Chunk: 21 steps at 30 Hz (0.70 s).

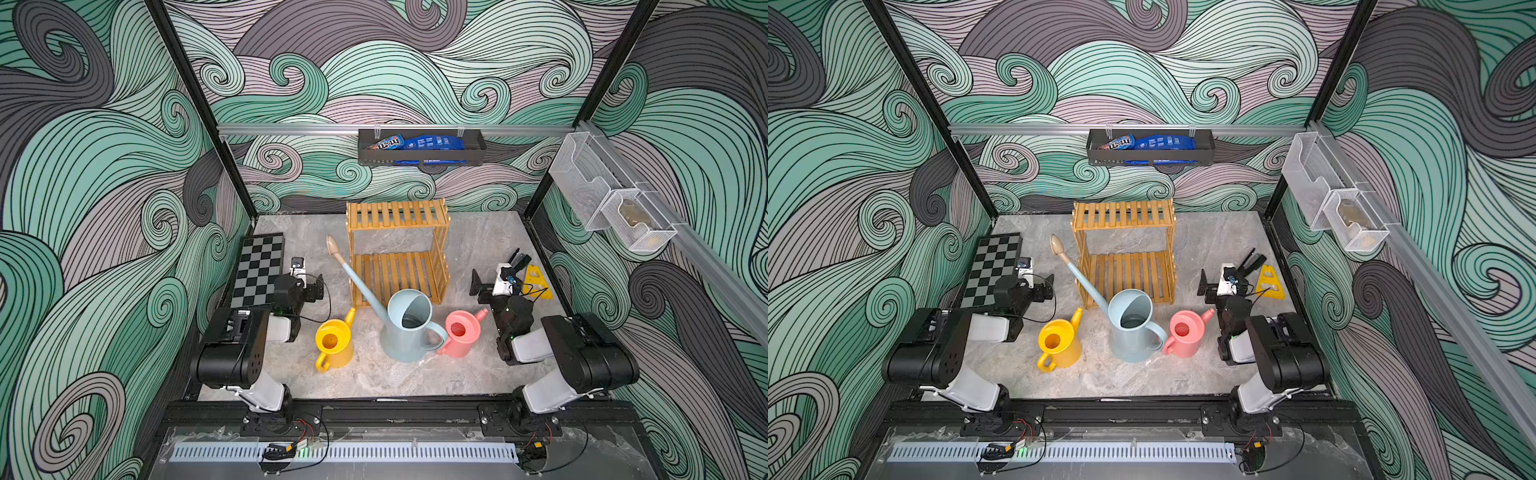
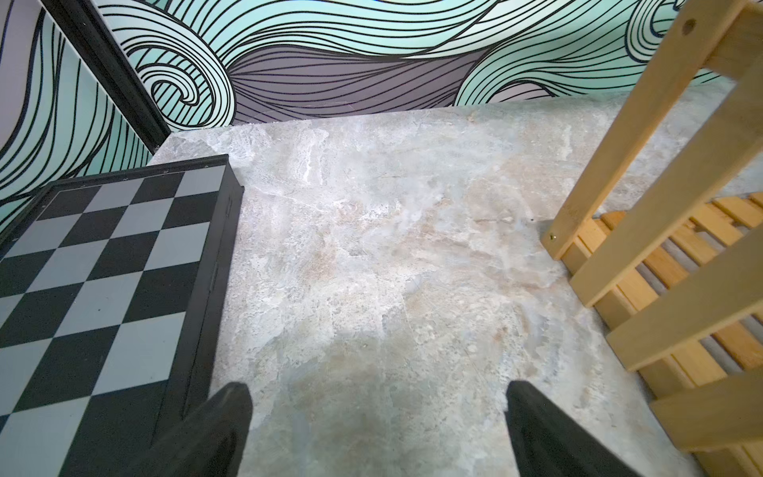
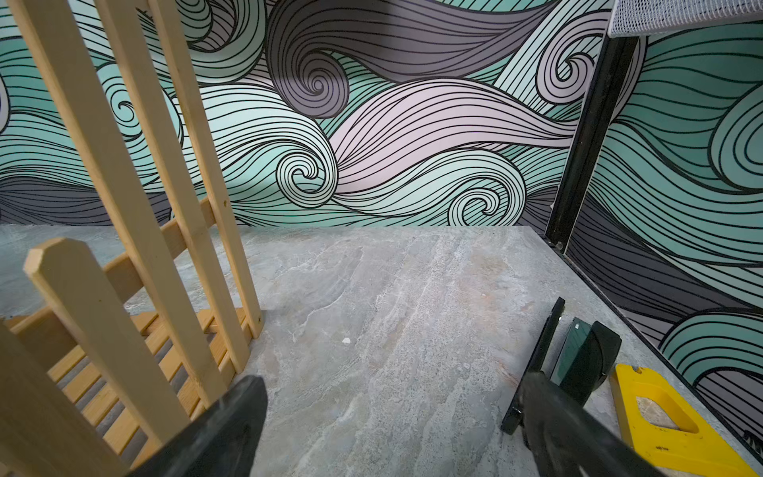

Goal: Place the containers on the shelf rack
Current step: Move the shelf to the center of the board.

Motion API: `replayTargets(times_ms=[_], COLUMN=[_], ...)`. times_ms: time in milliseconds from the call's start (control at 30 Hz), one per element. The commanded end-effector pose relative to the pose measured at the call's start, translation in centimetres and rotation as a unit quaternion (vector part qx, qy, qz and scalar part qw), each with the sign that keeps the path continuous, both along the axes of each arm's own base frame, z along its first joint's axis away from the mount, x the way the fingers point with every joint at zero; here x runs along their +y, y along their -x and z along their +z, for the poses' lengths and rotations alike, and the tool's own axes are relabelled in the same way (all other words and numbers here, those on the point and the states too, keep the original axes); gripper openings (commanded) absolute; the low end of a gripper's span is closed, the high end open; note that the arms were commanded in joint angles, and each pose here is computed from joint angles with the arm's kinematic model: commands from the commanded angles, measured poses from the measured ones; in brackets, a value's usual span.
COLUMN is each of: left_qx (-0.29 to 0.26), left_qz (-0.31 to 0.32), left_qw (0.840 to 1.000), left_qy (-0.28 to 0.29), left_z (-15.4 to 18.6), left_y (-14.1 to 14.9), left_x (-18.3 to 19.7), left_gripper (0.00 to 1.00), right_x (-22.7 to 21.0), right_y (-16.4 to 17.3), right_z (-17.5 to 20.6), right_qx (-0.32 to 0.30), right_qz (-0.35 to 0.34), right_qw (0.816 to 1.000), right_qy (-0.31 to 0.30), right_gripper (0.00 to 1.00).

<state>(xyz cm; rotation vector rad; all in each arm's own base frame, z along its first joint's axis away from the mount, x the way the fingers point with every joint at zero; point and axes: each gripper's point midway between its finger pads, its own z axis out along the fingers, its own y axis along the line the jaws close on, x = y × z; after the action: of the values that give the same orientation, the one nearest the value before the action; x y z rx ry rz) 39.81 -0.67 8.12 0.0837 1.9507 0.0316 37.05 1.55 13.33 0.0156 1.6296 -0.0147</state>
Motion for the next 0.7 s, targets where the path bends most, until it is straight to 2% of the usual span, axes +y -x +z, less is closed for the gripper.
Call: replayTargets(times_ms=[0, 667], left_qx=[-0.007, -0.011], left_qz=[0.004, 0.008], left_qw=[1.000, 1.000], left_qy=[-0.002, -0.006], left_z=[0.71, 0.92], left_y=[-0.76, -0.68], left_x=[0.03, 0.14], left_gripper=[0.99, 0.99], right_x=[-0.13, -0.22], right_y=[-0.17, -0.05], right_z=[0.54, 0.62], right_qx=[-0.010, -0.013], right_qz=[0.000, -0.004], right_qw=[1.000, 1.000], right_qy=[-0.001, -0.003], right_gripper=[0.99, 0.99])
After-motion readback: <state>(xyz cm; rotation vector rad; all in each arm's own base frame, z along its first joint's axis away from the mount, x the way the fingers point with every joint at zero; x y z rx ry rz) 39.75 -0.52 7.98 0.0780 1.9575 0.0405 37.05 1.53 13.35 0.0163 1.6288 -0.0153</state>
